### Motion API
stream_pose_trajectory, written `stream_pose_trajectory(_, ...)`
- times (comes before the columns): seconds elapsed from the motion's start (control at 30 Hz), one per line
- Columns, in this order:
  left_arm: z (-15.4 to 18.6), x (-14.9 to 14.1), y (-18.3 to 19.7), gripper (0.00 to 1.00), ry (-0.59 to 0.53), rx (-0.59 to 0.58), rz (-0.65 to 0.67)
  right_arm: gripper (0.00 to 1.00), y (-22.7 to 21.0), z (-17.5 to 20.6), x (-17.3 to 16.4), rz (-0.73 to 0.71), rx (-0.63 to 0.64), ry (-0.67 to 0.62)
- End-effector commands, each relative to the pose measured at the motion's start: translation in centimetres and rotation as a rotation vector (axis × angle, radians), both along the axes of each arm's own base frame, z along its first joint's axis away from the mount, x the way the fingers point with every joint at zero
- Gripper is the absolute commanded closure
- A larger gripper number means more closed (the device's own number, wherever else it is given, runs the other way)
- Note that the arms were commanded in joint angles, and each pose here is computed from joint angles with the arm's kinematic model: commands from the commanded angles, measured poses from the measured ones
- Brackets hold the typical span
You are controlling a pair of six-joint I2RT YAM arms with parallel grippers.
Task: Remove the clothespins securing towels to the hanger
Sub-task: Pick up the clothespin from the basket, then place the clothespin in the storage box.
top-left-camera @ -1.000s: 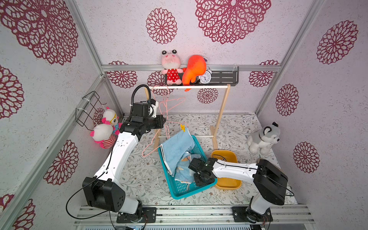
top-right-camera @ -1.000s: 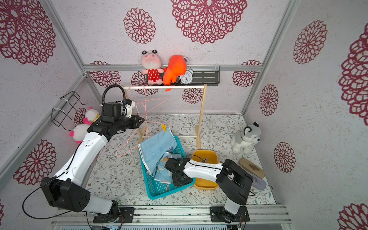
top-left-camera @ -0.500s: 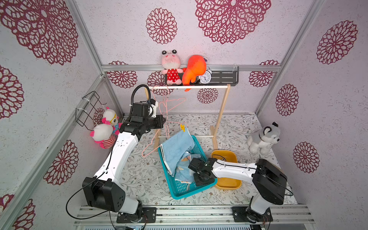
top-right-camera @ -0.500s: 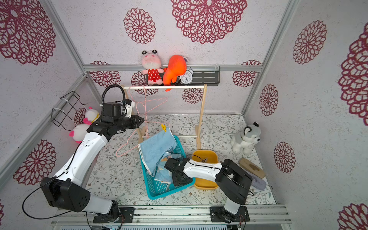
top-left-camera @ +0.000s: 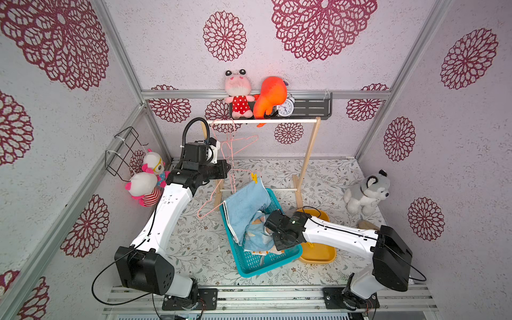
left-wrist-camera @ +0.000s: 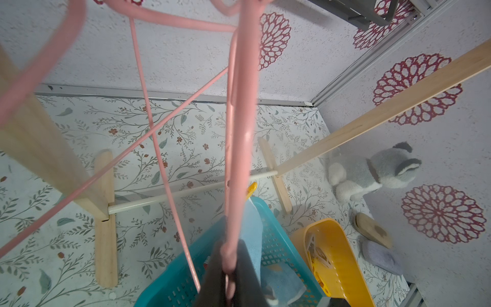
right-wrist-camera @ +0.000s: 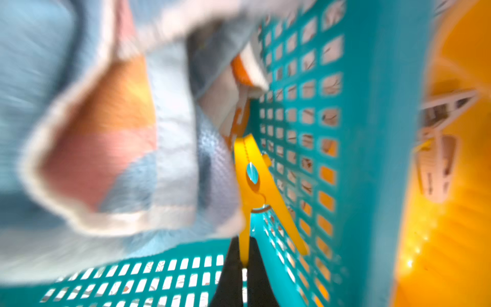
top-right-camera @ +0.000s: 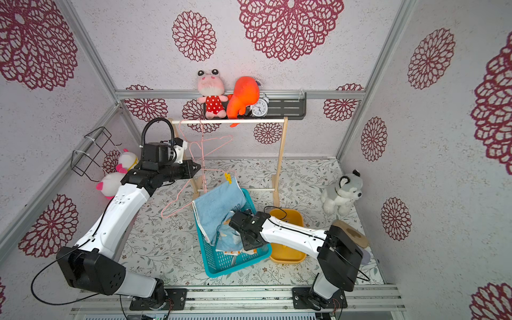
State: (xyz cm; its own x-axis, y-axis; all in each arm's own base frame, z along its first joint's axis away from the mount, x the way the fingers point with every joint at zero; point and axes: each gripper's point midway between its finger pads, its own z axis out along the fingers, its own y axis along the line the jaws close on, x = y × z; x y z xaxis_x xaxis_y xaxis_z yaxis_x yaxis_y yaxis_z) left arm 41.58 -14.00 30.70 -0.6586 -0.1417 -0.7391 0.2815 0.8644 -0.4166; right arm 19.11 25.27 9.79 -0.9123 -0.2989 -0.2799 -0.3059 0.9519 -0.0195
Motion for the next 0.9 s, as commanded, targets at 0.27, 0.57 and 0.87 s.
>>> stream_pose_trajectory(0.27,1.6,-0.3,0.2,1.00,-0.048,-0.005,-0.005,1.00,-4.9,5.3,2.1,-0.095,0.001,-0.141)
stream_pose_trajectory(0.57,2.0,-0.6,-0.5,1.00,-0.060,-0.023,-0.048,0.96,-11.7,3.0,3.0,-0.283,0.036,-0.144)
stream_pose_trajectory(0.87,2.9,-1.7,-1.8,1.00,-0.100,-0.023,-0.113,0.71,-12.8,-1.9,4.3,-0.343,0.059,-0.152)
